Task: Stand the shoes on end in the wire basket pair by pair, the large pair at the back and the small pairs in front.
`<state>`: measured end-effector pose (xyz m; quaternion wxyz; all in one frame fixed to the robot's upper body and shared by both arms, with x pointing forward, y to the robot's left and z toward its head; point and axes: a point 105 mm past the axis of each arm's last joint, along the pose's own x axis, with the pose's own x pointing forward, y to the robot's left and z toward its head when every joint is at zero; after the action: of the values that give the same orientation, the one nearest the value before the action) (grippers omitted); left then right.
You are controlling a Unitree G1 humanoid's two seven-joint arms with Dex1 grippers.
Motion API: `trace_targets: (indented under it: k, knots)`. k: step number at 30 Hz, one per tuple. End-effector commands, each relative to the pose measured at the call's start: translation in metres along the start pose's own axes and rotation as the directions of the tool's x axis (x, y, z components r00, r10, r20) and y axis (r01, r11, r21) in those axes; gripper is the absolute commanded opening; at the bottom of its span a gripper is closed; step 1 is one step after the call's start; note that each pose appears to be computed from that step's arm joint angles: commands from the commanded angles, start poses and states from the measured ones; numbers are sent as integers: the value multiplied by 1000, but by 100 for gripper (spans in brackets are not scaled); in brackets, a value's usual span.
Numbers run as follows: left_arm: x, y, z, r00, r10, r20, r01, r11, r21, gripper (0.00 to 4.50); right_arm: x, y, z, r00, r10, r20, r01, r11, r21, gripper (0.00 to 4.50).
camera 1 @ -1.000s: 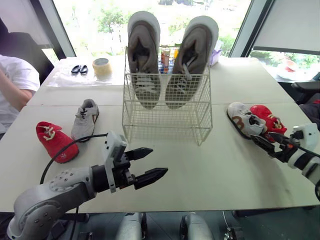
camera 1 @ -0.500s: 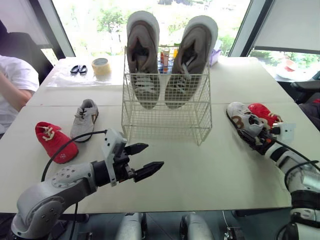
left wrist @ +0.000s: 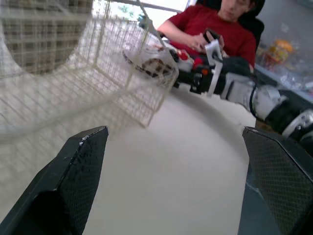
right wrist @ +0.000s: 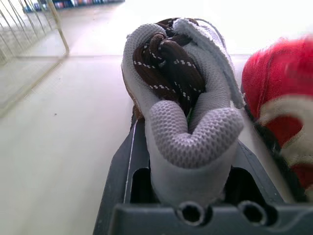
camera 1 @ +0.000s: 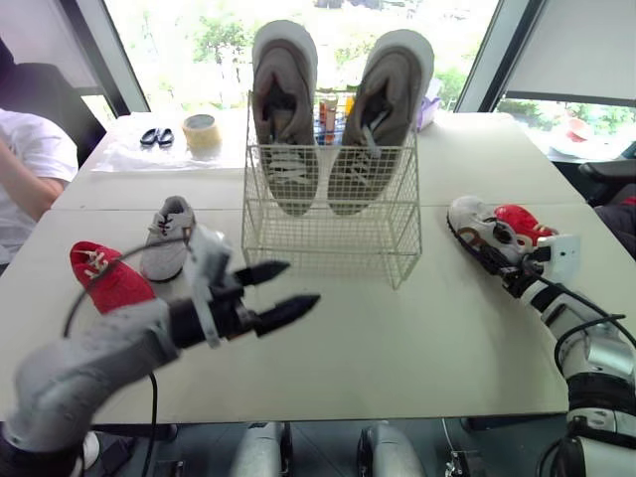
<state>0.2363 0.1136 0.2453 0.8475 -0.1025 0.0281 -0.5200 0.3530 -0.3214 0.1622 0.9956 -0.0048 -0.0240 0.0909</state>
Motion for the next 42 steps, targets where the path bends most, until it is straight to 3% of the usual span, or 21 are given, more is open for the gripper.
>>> trace_targets:
  k: [1, 3, 5, 6, 8, 13, 16, 27, 32, 35, 38, 42]
  knots:
    - [-17, -10, 72, 972, -157, 173, 155, 988, 29, 450, -16, -3, 148, 934, 25, 356, 62, 971, -231, 104]
    - [-23, -7, 93, 965, -186, 187, 176, 982, 68, 450, -23, -2, 175, 914, 35, 404, 89, 955, -284, 104]
    - [-26, 10, 133, 957, -181, 227, 149, 977, 151, 450, -41, 10, 233, 854, 100, 511, 121, 916, -382, 104]
    - [-25, 19, 156, 946, -180, 271, 137, 976, 170, 450, -49, 27, 261, 815, 176, 551, 113, 886, -449, 104]
    - [-18, 29, 181, 924, -206, 322, 159, 973, 166, 450, -53, 65, 286, 771, 339, 539, 40, 819, -572, 104]
    - [-3, 29, 193, 888, -335, 314, 295, 940, 170, 450, -51, 154, 271, 684, 669, 291, -270, 603, -751, 104]
    - [1, 22, 194, 868, -398, 297, 363, 916, 169, 450, -55, 181, 270, 623, 748, 230, -330, 518, -789, 104]
    - [25, 10, 184, 829, -493, 263, 474, 870, 137, 450, -45, 223, 259, 477, 870, 125, -424, 352, -834, 104]
    - [43, 13, 162, 858, -494, 142, 489, 869, 71, 450, -34, 231, 245, 447, 890, 88, -463, 314, -829, 104]
    - [43, 19, 155, 853, -508, 118, 508, 861, 27, 364, -32, 233, 243, 436, 896, 89, -461, 307, -833, 102]
    - [42, 23, 156, 851, -511, 120, 513, 858, 17, 201, -31, 235, 241, 430, 899, 82, -464, 298, -834, 102]
    - [42, 25, 158, 851, -508, 134, 507, 861, 46, 42, -25, 230, 236, 448, 888, 97, -495, 338, -801, 102]
